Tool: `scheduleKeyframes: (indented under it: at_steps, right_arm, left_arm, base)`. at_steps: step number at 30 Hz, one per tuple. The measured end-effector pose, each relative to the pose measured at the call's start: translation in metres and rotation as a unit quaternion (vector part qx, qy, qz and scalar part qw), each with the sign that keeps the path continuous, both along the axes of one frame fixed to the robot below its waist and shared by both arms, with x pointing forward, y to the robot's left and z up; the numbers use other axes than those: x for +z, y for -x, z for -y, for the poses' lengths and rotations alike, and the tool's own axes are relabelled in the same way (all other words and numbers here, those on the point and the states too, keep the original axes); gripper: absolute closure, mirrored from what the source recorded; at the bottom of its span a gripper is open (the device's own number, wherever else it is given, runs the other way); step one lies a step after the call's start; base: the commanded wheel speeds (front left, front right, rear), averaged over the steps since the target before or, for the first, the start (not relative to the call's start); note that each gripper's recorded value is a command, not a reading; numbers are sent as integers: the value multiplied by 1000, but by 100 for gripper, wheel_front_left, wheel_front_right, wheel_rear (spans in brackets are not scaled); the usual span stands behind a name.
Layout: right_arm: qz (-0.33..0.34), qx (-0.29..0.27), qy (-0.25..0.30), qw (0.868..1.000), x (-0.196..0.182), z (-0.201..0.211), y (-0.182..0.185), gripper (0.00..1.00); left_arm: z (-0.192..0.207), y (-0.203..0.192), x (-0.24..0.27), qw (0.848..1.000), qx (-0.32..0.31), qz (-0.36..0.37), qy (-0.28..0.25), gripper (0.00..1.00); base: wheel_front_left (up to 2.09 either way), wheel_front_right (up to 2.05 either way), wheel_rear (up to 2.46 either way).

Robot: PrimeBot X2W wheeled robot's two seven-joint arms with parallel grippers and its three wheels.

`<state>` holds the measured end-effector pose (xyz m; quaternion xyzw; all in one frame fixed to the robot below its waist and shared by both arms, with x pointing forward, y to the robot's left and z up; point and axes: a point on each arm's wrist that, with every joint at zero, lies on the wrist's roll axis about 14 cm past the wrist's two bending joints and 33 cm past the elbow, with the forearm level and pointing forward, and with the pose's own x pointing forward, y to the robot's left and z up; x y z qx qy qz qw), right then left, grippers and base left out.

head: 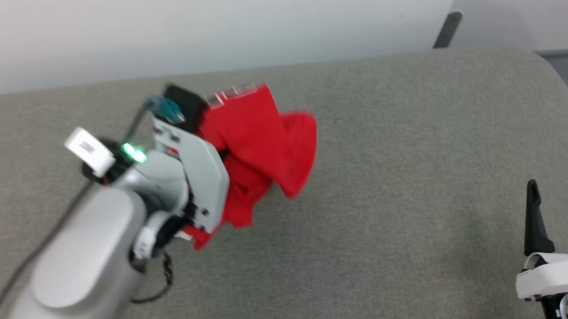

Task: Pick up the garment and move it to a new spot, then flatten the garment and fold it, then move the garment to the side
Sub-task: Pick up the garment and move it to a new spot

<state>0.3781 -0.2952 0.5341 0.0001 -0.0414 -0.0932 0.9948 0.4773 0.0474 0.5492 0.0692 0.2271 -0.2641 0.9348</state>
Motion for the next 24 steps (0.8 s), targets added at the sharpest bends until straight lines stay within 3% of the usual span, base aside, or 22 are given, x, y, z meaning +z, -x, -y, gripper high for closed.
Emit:
scheduleKeyframes:
  at_steps: [11,22,23,24]
  right_arm:
    - [-35,-20,-14,999,-30,9,2,0]
    - [-38,-2,-17,999,-33,-1,-2,0]
    - [-38,0,-17,999,-33,-3,-2,0]
    - [-37,2,-16,999,-32,-3,-2,0]
  left_arm:
    - [40,23,-117,987,-25,-158,-14,100]
    - [43,33,-146,978,-23,-203,-32,100]
    - [43,34,-145,979,-26,-201,-33,85]
    - [43,34,-144,979,-29,-197,-34,52]
  base:
    - [0,0,0]
    - [0,0,0]
    - [0,0,0]
    - [0,0,0]
